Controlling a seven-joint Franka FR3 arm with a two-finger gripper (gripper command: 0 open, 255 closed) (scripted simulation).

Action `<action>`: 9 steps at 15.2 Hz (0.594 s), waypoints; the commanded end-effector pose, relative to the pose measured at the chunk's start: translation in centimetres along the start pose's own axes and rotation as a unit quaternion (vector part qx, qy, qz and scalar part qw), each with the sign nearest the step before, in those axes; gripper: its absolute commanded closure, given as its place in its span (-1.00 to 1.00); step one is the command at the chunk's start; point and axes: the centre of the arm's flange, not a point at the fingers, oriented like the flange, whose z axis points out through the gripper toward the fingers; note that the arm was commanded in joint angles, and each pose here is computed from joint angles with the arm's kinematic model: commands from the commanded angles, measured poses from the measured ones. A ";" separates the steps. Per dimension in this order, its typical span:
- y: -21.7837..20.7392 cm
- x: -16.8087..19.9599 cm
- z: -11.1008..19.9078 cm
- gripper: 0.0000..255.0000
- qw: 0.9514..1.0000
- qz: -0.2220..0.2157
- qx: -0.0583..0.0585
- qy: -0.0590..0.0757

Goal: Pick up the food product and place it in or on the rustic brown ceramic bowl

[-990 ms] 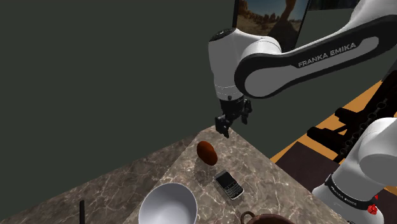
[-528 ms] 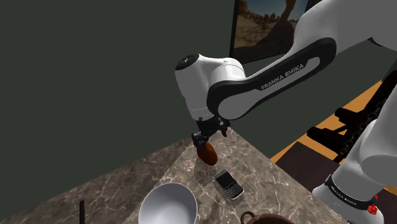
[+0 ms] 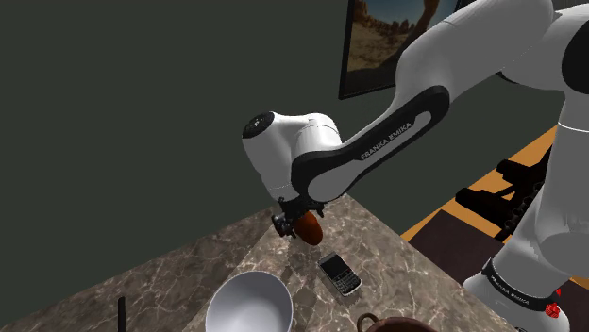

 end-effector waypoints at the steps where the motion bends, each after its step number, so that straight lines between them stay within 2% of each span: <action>1: -0.1 -0.1 1.1 -1.00 1.000 0.000 0.000 0.000; 3: -0.1 -0.1 1.9 -1.00 1.000 0.000 0.000 0.000; 9: -0.1 -0.1 1.9 -1.00 1.000 0.000 0.000 0.000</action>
